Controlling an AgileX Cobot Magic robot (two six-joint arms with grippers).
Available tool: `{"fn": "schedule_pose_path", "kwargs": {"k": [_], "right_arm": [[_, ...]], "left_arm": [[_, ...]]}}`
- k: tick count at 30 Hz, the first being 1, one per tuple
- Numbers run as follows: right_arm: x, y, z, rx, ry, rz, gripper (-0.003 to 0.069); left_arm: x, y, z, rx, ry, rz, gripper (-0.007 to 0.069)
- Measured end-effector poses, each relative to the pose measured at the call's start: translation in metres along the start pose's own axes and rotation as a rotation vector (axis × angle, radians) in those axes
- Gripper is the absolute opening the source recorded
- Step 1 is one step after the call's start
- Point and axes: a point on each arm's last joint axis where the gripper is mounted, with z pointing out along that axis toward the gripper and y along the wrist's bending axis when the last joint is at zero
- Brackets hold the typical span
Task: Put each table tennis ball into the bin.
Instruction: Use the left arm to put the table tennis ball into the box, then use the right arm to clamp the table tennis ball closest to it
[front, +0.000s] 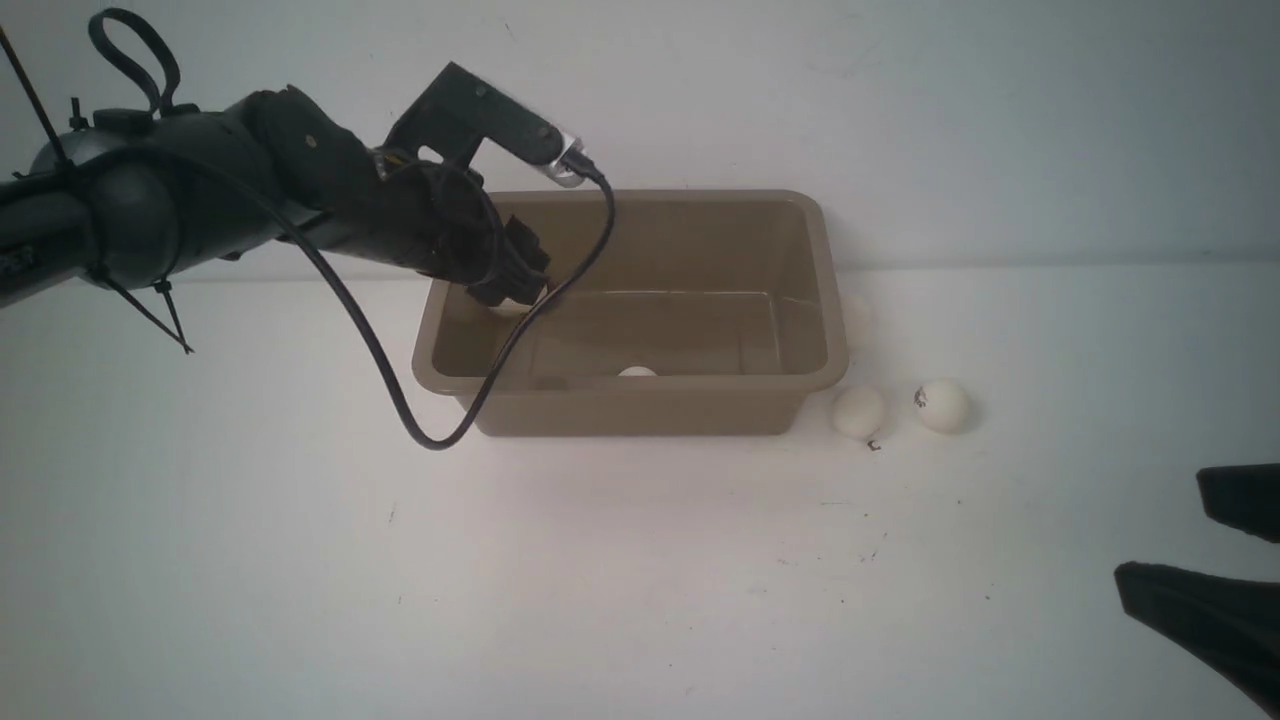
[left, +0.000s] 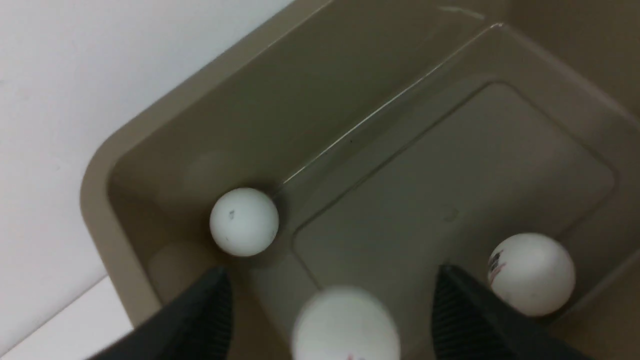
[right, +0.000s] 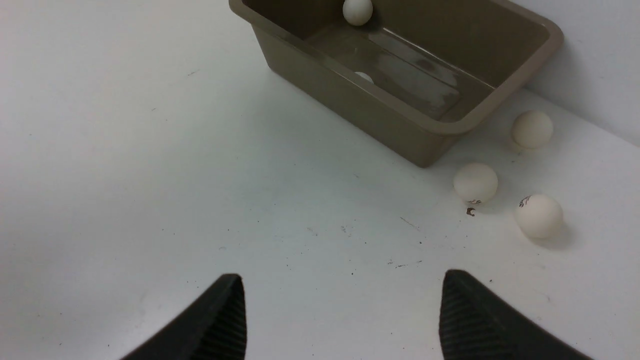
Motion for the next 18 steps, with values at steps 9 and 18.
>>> {"fn": "schedule_pose_path", "kwargs": {"k": [9, 18], "right_arm": [[0.0, 0.0, 0.0, -0.003, 0.002, 0.0, 0.0472], [-0.01, -0.003, -0.005, 0.033, -0.045, -0.008, 0.0472]], "left_arm": [[-0.036, 0.001, -0.055, -0.026, -0.156, -0.053, 0.0519], [-0.06, 0.02, -0.168, -0.091, -0.292, -0.063, 0.0489]]}}
